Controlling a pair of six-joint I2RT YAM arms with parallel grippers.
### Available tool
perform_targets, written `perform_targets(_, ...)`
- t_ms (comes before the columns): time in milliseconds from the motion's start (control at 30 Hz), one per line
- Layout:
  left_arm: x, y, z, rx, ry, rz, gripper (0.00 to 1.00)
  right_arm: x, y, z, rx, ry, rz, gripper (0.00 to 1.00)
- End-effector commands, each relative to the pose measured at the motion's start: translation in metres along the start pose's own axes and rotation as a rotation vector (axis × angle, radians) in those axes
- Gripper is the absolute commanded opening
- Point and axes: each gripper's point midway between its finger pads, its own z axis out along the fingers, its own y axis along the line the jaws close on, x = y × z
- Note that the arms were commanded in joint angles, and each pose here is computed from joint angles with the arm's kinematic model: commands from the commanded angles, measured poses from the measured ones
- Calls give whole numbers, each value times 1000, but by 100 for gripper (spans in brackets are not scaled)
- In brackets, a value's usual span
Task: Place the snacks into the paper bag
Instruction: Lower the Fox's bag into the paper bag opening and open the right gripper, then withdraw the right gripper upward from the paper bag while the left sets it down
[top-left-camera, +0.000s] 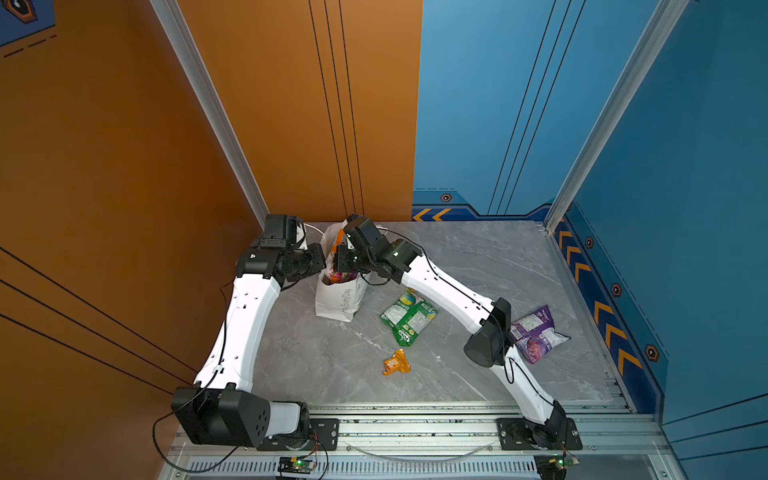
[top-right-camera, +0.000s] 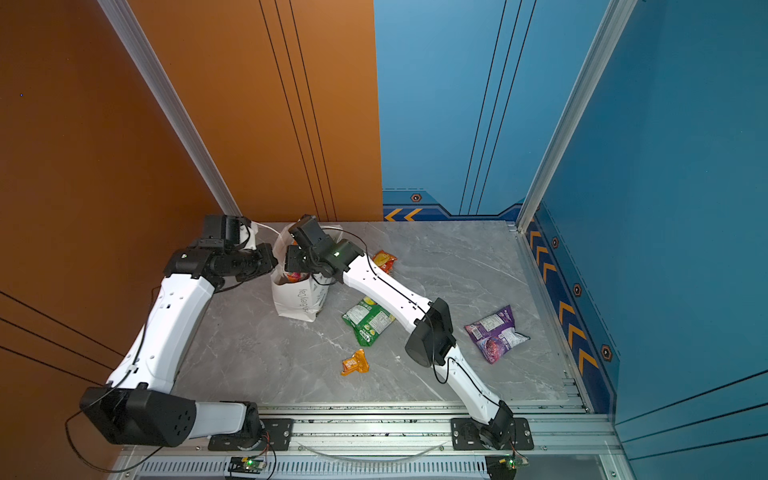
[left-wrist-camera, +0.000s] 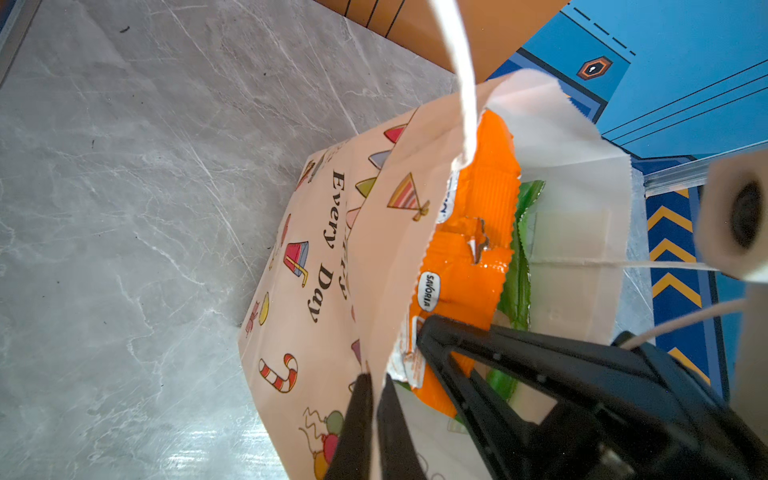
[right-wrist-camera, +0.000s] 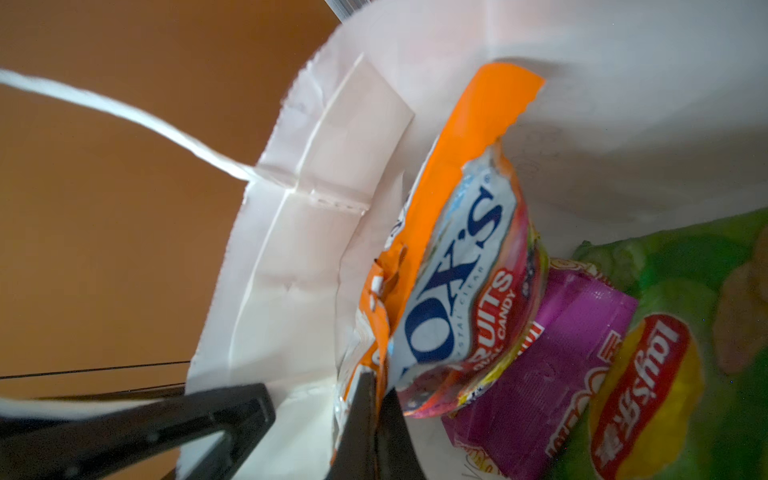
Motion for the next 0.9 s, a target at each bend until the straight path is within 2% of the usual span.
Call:
perform_targets(0, -8, -12, -10, 47, -56, 26, 0, -8, 6, -8, -32, -1, 0, 6)
perform_targets(67, -7, -9, -9, 36, -55, 26, 0, -20, 7, -21, -36, -27, 16, 25)
perform_targets(133, -7, -8, -8, 31, -55, 25, 0, -32, 10, -37, -27, -65, 3, 39)
perform_targets(233, -6, -5, -6, 23, -50, 23, 0, -43, 15, -60, -19, -102, -10, 49)
perform_targets(500, -4, -4, -5, 18, -45, 19, 0, -48, 10, -102, 86, -142, -59, 53)
perform_targets(700, -3, -6, -3, 25, -42, 23, 0, -49, -20, -126, 293, -196, -111, 53)
perform_targets(867, -3, -9, -5, 39, -48, 27, 0, -45, -46, -130, 471, -222, -172, 53)
